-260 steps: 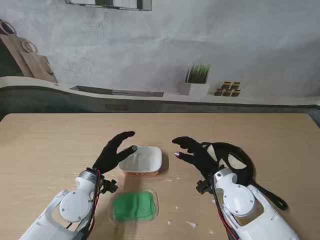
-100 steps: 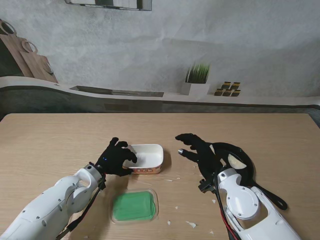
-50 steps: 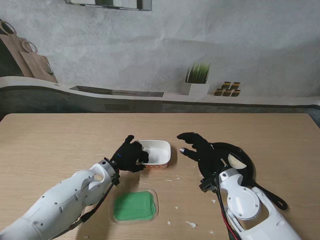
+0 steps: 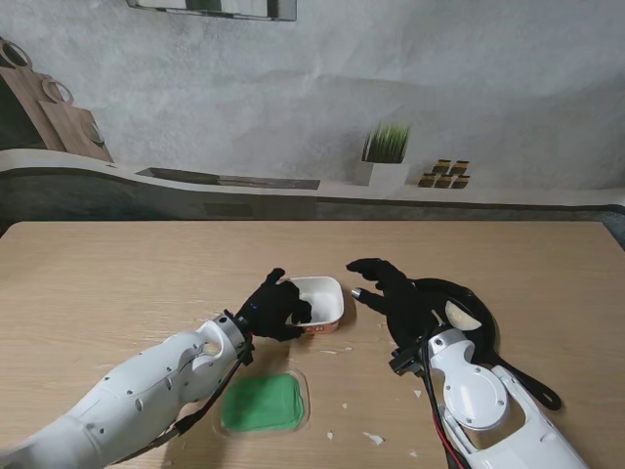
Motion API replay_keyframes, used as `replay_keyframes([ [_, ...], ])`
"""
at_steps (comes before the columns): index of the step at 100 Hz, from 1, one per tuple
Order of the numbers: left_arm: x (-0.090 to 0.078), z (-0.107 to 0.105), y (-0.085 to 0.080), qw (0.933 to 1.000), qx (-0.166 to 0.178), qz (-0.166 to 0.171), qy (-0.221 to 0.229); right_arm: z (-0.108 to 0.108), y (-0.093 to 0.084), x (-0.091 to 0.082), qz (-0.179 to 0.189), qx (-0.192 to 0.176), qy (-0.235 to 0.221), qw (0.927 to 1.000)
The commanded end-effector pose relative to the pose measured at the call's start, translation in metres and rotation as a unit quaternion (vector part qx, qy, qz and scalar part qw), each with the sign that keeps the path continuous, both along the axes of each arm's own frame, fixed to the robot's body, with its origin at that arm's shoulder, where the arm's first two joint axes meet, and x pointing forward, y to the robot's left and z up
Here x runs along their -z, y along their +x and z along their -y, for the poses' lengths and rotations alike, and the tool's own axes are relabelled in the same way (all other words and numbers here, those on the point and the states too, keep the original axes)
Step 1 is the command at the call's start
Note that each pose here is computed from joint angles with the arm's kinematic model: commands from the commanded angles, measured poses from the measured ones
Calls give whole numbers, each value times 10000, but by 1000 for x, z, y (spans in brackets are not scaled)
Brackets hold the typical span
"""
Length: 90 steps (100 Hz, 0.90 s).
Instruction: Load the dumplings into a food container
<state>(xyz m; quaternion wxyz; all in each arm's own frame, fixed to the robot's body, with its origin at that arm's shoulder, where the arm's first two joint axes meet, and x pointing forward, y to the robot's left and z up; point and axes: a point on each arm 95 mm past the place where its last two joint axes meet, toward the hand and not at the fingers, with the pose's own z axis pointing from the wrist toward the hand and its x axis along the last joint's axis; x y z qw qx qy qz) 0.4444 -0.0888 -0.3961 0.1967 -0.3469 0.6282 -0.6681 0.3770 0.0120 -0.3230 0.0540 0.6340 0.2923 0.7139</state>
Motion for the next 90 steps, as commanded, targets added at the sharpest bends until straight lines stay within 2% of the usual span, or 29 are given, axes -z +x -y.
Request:
replay_keyframes([
  [1, -3, 12, 0, 9999, 126, -19, -68, -5, -3, 1, -36, -48, 46, 10000],
  [21, 0, 20, -3, 9996, 248, -47, -102, -4, -3, 0, -30, -28, 51, 10000],
  [46, 3, 15, -6, 9996, 218, -160, 11, -3, -3, 0, -24, -33, 41, 10000],
  [65, -8, 5, -10, 9999, 126, -53, -30, -3, -3, 0, 2, -50, 20, 10000],
  [79, -29, -8, -19, 9987, -166, 73, -481, -3, -2, 0, 40, -57, -75, 9999],
  [90, -45, -21, -31, 9914, -591, -230, -1149, -4, -2, 0, 18, -62, -122, 9999],
])
